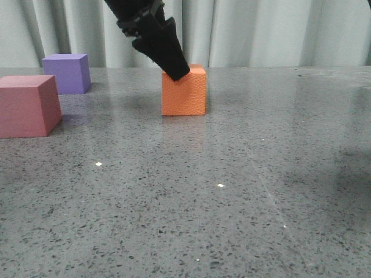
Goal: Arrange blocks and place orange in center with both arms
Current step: 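Lower the left gripper over the orange cube and grasp it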
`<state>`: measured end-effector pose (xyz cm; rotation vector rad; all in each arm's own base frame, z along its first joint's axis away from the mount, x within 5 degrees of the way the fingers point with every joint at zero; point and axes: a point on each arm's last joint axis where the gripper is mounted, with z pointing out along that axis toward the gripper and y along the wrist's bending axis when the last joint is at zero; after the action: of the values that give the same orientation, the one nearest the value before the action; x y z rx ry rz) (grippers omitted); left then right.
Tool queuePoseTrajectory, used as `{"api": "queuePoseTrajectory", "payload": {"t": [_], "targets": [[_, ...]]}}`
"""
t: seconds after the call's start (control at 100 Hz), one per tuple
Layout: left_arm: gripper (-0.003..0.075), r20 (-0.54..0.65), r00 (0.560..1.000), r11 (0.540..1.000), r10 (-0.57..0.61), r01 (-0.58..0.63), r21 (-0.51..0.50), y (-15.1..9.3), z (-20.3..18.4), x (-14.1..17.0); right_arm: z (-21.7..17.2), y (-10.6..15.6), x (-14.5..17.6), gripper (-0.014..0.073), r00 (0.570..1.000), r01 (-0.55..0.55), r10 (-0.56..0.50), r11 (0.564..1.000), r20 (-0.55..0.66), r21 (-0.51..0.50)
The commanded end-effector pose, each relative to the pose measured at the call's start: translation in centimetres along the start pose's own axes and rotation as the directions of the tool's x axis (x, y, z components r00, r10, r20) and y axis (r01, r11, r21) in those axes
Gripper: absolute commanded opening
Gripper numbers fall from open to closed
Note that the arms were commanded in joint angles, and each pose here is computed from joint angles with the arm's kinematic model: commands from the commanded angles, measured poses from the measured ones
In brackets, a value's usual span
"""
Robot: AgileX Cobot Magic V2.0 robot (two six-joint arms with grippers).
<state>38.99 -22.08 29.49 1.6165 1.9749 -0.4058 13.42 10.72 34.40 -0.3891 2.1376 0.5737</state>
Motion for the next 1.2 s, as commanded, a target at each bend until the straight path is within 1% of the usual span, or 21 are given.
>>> {"api": "queuePoseTrajectory", "payload": {"t": [0.0,0.35,0.63,0.68,0.75,0.87,1.01,1.09,1.19], "targets": [[0.0558,0.106,0.994,0.998,0.021,-0.014,-0.066,-0.3,-2.4,-2.3,-0.7,0.4,-1.2,0.0594,0.995,0.010,-0.008,1.000,0.095,-0.029],[0.0557,0.105,0.994,0.997,0.036,-0.028,-0.073,-0.2,-2.1,-2.2,-0.7,0.4,-1.2,0.0594,0.996,0.010,-0.008,1.000,0.089,-0.027],[0.0547,0.089,0.996,0.999,0.027,-0.023,-0.050,-0.1,-1.3,-1.8,-0.7,0.4,-1.2,0.0594,0.996,0.009,-0.007,1.000,0.089,-0.028],[0.0526,0.089,0.996,0.999,0.027,-0.023,-0.050,-0.1,-1.3,-1.8,-0.7,0.4,-1.2,0.0594,0.996,0.009,-0.007,1.000,0.089,-0.028],[0.0474,0.089,0.996,0.999,0.027,-0.023,-0.050,-0.1,-1.3,-1.8,-0.7,0.4,-1.2,0.0594,0.996,0.009,-0.007,1.000,0.089,-0.028],[0.0330,0.090,0.996,0.999,0.027,-0.022,-0.049,-0.1,-1.3,-1.8,-0.7,0.4,-1.2,0.0594,0.996,0.009,-0.007,1.000,0.089,-0.028],[0.0193,0.090,0.996,0.999,0.027,-0.022,-0.049,-0.1,-1.3,-1.8,-0.7,0.4,-1.2,0.0594,0.996,0.009,-0.007,1.000,0.089,-0.028],[0.0150,0.090,0.996,0.998,0.026,-0.021,-0.051,0.0,-1.3,-1.8,-0.7,0.4,-1.2,0.0594,0.996,0.009,-0.007,1.000,0.089,-0.028],[0.0146,0.097,0.995,0.998,0.031,-0.025,-0.059,-0.1,-1.8,-2.0,-0.7,0.4,-1.2,0.0594,0.996,0.009,-0.007,1.000,0.089,-0.028]]}}
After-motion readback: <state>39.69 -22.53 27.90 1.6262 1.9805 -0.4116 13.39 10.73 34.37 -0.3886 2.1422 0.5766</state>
